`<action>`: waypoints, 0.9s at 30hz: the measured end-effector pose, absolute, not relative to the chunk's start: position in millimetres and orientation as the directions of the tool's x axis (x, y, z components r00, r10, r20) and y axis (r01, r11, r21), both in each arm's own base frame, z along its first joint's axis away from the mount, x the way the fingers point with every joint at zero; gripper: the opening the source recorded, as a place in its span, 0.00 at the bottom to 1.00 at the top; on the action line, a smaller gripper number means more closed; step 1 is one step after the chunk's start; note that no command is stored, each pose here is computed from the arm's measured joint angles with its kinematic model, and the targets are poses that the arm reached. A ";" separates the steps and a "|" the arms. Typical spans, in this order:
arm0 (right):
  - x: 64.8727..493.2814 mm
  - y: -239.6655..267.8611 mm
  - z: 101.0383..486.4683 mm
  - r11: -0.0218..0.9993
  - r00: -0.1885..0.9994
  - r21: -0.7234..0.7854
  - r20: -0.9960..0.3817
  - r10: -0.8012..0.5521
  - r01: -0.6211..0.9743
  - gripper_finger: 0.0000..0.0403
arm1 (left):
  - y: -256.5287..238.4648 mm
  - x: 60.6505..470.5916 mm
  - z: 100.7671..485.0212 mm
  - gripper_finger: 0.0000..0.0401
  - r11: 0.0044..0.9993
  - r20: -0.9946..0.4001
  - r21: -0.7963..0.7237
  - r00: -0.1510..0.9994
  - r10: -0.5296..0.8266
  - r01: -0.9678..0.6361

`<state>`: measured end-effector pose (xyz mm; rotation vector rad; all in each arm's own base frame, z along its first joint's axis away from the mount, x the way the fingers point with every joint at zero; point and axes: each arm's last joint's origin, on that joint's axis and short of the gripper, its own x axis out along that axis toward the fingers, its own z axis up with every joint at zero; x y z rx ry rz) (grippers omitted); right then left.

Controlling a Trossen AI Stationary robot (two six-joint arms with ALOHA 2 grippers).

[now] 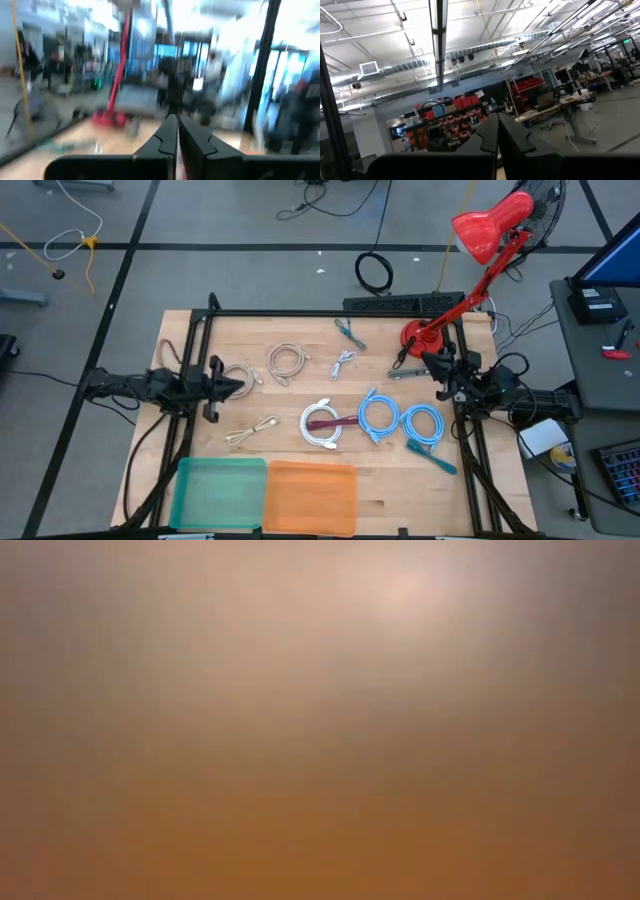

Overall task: Pick & Place USB Port
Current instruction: Put the left blue charger cable into the orange bin

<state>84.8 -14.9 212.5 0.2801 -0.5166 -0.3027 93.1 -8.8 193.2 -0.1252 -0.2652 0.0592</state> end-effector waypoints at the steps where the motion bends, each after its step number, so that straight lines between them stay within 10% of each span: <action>1: 84.8 -14.9 212.4 0.920 0.827 0.328 0.438 -0.351 0.216 0.00 | -8.7 91.3 199.3 0.05 0.985 0.318 -0.171 0.945 0.070 -0.016; 10: 87.0 -15.1 210.9 0.923 0.836 0.300 0.419 -0.353 0.240 0.00 | -10.1 72.4 254.6 0.05 0.983 0.557 -0.101 0.827 -0.074 0.156; 20: 93.5 -18.1 206.0 0.889 0.828 0.312 0.351 -0.436 0.336 0.00 | -8.9 108.5 323.9 0.05 0.987 0.097 0.058 0.984 0.147 -0.153; 27: 107.2 -21.9 192.4 0.839 0.828 0.280 0.192 -0.526 0.467 0.08 | 6.3 156.9 289.9 0.05 0.781 -0.228 0.178 0.747 0.624 -0.598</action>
